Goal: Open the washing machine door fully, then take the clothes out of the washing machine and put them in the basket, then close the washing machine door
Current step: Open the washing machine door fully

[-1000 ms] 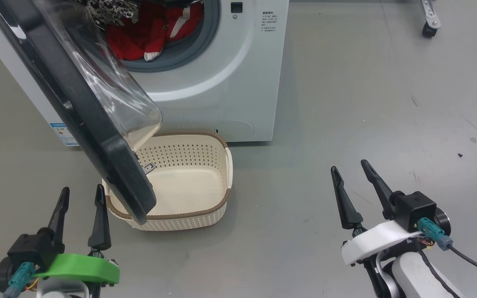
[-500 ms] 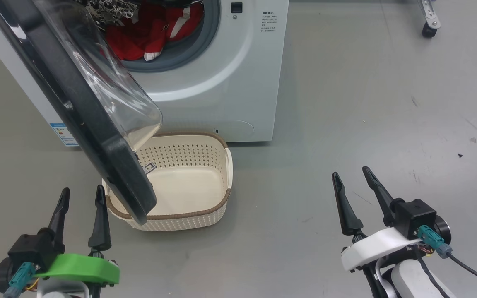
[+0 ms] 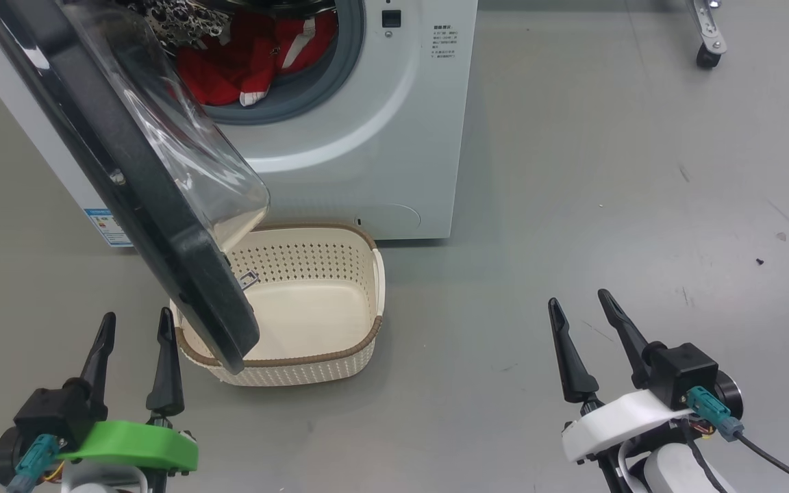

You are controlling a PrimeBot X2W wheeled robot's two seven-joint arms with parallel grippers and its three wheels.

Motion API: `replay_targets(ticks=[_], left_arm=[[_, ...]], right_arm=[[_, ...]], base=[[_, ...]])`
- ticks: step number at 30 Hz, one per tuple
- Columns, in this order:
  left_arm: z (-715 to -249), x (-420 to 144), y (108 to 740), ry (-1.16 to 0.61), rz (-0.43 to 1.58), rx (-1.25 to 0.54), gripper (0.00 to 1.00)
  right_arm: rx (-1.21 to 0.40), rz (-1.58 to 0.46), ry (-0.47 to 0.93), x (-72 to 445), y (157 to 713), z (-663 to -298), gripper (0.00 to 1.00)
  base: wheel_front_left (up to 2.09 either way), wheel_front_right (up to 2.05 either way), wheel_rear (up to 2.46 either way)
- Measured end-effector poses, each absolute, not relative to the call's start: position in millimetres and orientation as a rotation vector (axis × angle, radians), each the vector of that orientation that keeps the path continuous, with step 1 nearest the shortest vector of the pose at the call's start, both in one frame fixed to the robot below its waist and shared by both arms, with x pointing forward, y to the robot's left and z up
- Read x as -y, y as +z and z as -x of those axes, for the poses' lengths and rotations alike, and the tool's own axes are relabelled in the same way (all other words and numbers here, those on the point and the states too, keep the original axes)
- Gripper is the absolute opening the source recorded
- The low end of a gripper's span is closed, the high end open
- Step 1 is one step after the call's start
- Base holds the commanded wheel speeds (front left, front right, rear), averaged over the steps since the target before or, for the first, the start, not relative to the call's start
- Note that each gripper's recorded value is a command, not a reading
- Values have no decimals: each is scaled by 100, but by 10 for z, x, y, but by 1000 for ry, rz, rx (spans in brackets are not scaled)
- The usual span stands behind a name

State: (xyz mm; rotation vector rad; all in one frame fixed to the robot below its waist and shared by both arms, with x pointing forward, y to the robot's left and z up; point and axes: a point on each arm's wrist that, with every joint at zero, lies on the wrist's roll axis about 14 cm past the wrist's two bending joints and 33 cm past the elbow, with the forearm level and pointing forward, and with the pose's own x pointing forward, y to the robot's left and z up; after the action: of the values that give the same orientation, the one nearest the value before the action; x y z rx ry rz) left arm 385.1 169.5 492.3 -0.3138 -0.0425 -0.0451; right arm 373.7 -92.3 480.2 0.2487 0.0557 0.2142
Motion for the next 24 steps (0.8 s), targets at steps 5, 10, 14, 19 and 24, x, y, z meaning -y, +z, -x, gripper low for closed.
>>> replay_targets(ticks=[5,10,14,19,24], left_arm=[[-3849,-1692,4934,-46,314,45,100],[-3848,-1691,4940,-47,314,47,100],[-3848,-1695,4942,-46,314,48,100],[-3848,-1701,4942,-43,319,48,100],[-3848,-1705,4939,-42,322,48,100]], right_arm=[[-58,-253,207,935,4793,-3719,100],[-53,-251,200,951,4805,-3722,100],[-50,-252,202,960,4811,-3723,100],[-56,-255,197,961,4788,-3702,100],[-54,-258,200,957,4789,-3704,100]], base=[[0,0,0],[0,0,0],[0,0,0],[0,0,0],[0,0,0]])
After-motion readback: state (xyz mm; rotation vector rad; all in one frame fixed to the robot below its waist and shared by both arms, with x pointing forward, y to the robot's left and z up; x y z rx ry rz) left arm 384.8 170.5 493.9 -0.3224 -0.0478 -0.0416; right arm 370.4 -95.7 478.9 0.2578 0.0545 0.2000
